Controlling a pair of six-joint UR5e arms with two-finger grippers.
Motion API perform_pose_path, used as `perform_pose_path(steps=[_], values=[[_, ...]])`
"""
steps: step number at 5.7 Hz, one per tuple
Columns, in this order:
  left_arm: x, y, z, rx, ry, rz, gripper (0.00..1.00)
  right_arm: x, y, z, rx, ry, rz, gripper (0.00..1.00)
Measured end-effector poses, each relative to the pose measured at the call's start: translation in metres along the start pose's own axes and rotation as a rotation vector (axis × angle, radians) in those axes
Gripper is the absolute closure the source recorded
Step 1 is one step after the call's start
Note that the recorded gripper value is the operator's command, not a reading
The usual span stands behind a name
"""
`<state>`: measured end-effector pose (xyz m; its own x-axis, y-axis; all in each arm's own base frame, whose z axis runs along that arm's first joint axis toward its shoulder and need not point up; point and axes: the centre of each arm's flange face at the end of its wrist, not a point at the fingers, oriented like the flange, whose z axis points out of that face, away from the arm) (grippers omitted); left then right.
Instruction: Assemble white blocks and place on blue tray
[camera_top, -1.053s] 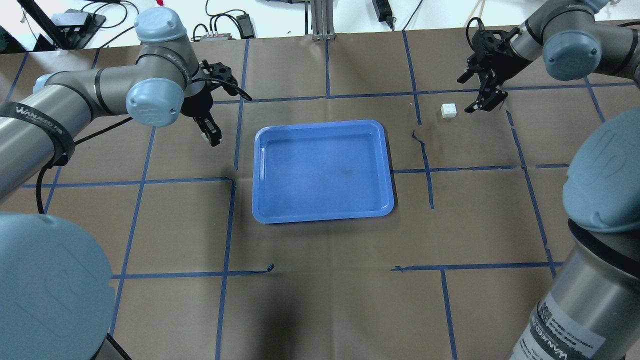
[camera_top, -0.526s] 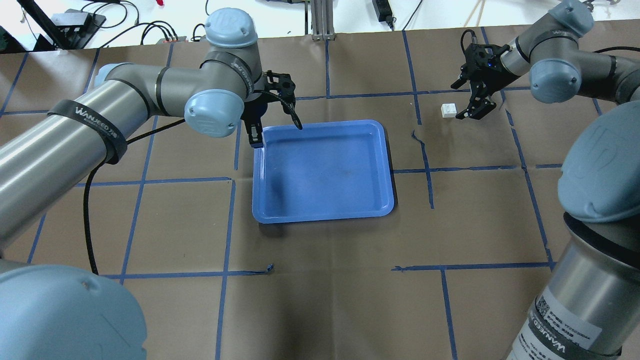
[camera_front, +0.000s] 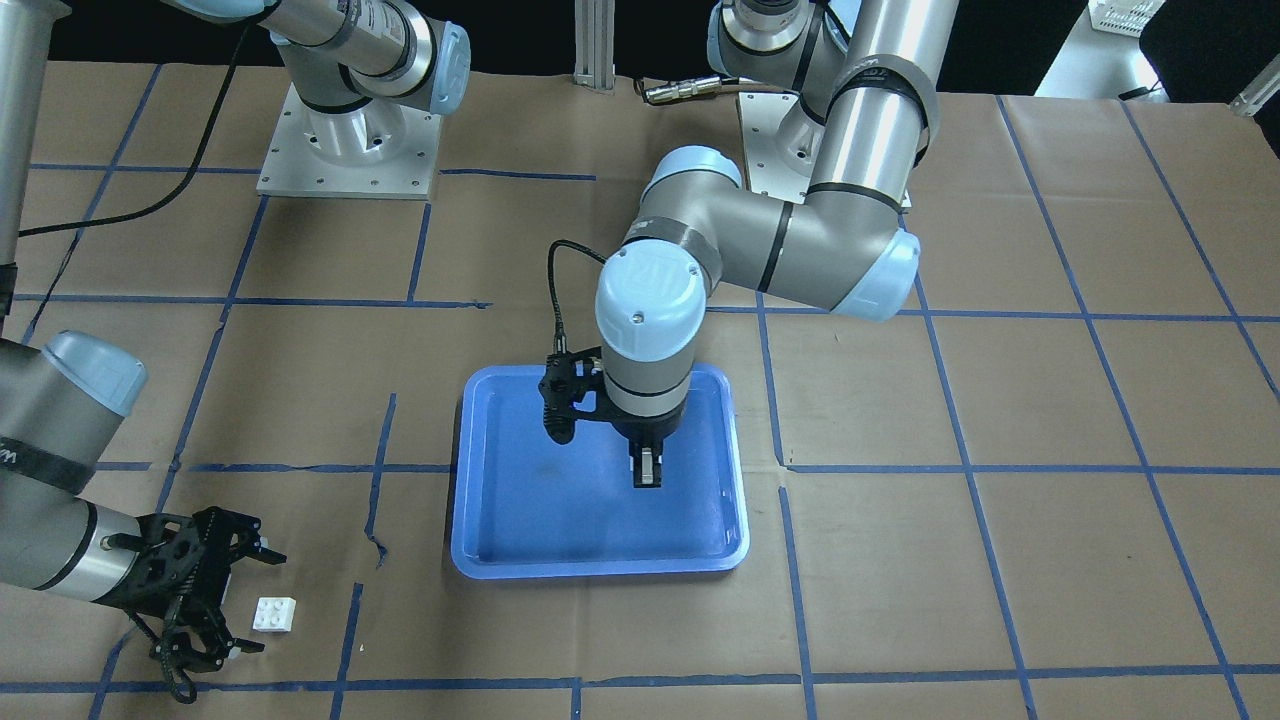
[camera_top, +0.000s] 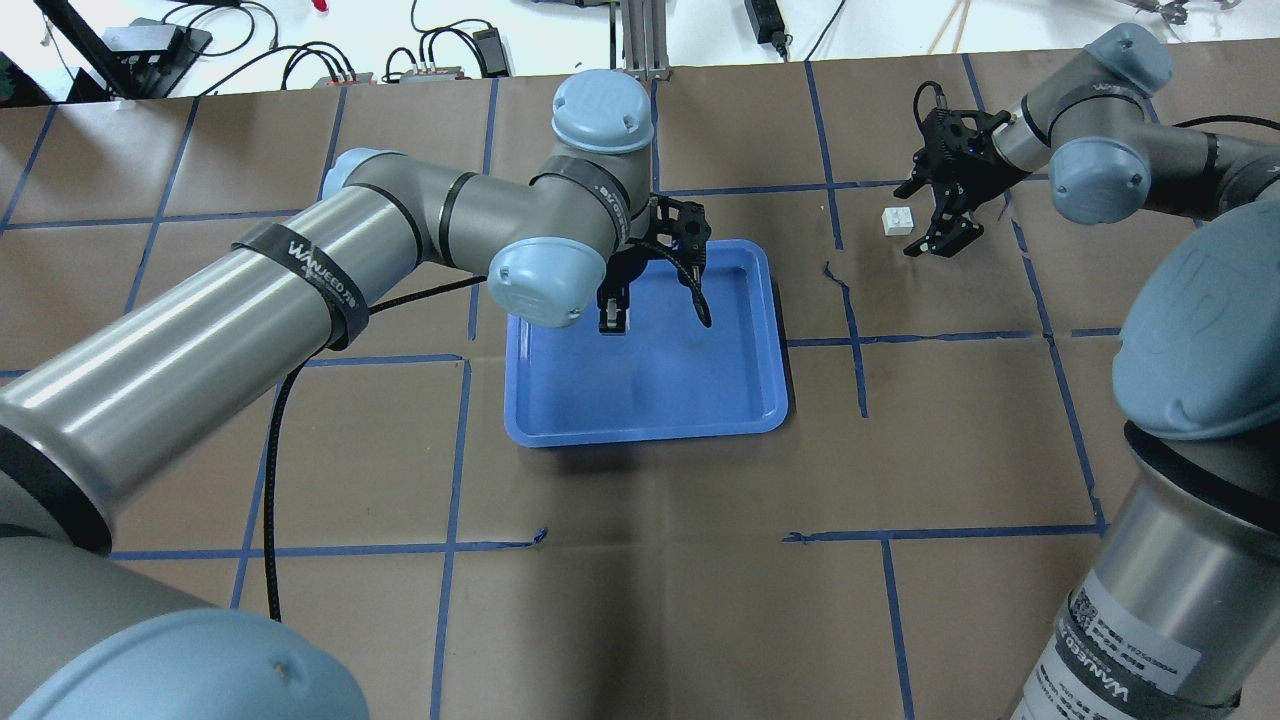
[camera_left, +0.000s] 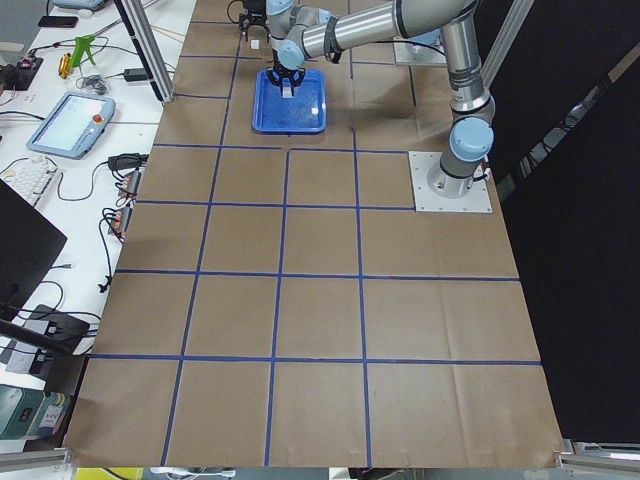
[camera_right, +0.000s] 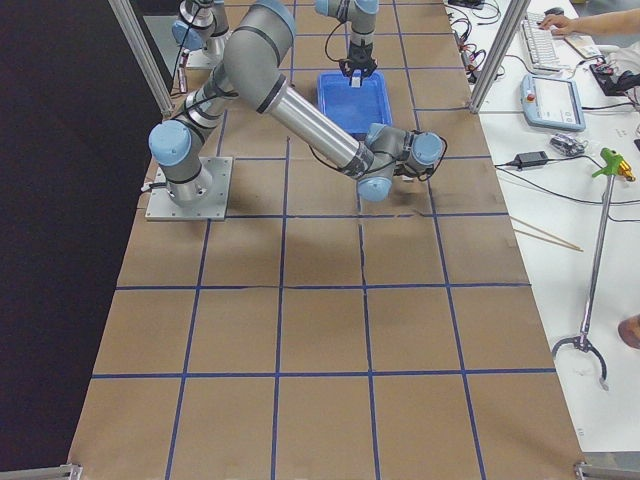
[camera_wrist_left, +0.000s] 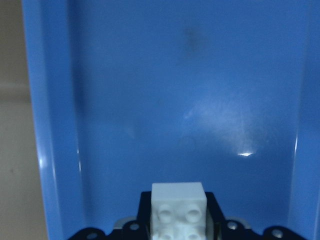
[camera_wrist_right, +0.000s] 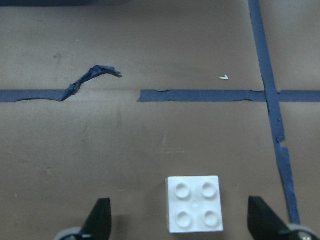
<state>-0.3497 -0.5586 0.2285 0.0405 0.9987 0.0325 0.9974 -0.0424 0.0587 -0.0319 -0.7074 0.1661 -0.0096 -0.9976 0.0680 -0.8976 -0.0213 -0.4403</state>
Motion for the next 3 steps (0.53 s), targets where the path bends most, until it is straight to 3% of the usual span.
perform_pose_path(steps=[1,2,3], values=[[0.003,-0.009,0.018,-0.003,0.01,0.013,0.9,0.002,0.0,-0.001,-0.005,0.013,-0.007,0.35],[0.008,-0.016,0.031,-0.006,0.019,0.023,0.88,0.003,0.0,-0.001,-0.008,0.02,-0.011,0.52],[0.013,-0.019,0.039,-0.005,0.012,0.03,0.8,0.003,0.0,-0.002,-0.011,0.023,-0.013,0.63]])
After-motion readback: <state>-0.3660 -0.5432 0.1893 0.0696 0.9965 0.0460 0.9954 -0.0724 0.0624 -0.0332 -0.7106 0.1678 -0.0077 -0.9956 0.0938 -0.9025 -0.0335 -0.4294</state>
